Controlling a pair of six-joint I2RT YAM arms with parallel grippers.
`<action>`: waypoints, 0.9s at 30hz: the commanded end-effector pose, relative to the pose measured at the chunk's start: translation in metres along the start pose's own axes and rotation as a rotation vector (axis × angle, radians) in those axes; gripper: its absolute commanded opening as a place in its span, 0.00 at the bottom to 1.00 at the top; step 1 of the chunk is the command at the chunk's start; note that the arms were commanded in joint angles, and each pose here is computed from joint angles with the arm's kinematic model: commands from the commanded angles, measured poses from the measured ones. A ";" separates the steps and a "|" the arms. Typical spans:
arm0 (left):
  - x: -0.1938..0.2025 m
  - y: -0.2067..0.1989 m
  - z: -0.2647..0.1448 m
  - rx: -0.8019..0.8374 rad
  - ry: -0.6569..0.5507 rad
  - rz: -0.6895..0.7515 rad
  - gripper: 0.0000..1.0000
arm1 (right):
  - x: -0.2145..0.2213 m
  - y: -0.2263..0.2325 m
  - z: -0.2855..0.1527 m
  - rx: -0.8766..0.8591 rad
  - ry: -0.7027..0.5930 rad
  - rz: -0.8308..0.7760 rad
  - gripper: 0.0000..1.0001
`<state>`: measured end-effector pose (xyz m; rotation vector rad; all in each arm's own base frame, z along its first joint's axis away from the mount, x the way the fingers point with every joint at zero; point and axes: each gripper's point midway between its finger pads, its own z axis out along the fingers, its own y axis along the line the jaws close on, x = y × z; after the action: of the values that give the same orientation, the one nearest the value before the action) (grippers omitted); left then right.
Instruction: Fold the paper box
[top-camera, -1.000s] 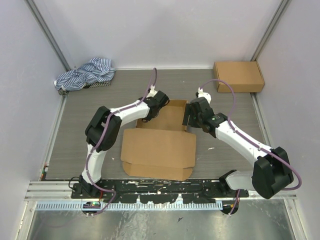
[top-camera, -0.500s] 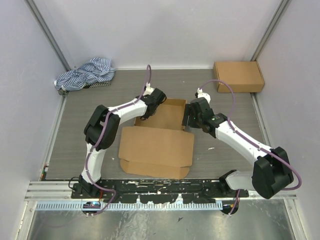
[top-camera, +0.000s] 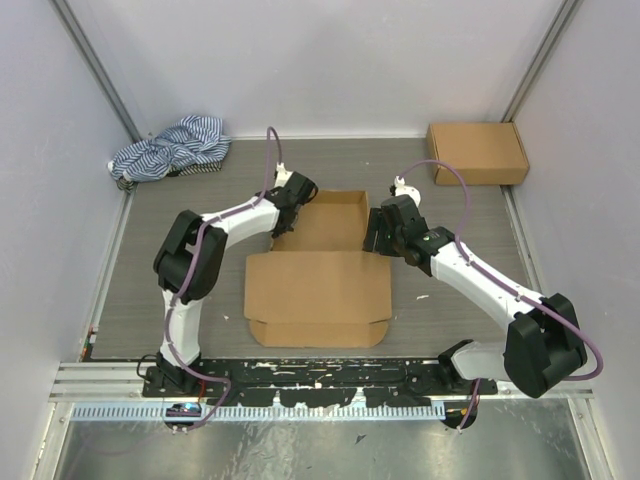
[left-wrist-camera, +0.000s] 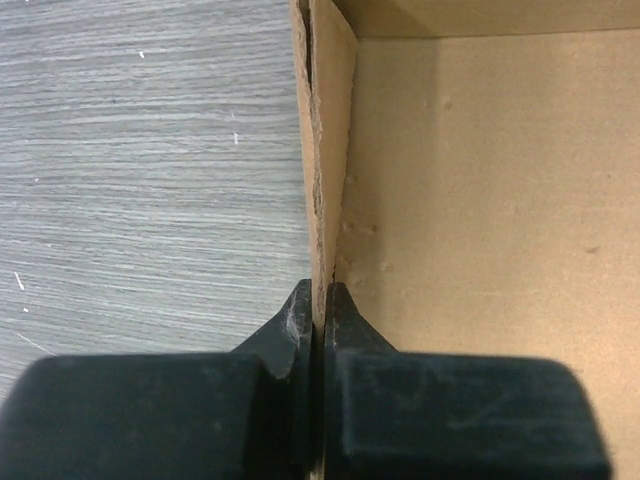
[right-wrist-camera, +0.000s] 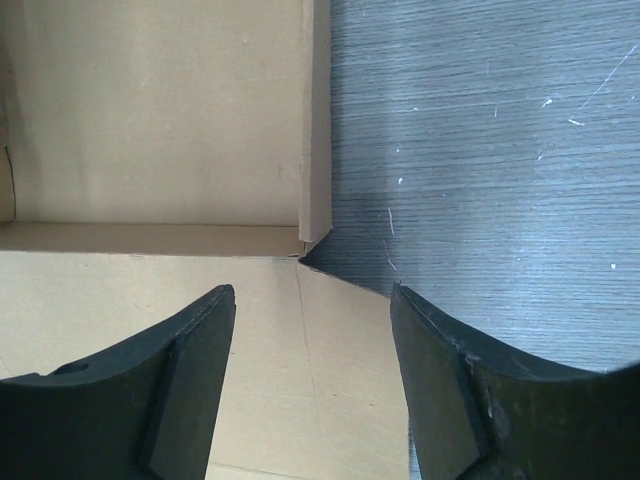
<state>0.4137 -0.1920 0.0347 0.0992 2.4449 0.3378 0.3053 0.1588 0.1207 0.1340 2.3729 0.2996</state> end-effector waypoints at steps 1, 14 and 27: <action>0.006 0.004 -0.017 0.040 0.036 0.019 0.14 | -0.015 0.011 -0.005 -0.040 -0.052 0.014 0.69; -0.012 0.048 -0.111 0.135 -0.051 -0.044 0.65 | -0.068 0.042 -0.013 -0.098 -0.097 -0.172 0.73; 0.034 0.086 -0.209 0.403 -0.112 -0.070 0.63 | -0.149 0.122 0.081 -0.241 -0.148 -0.605 0.72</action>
<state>0.2858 -0.1559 0.2040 0.1216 2.2897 -0.1622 0.4409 0.2310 0.1866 -0.3778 2.2144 0.2264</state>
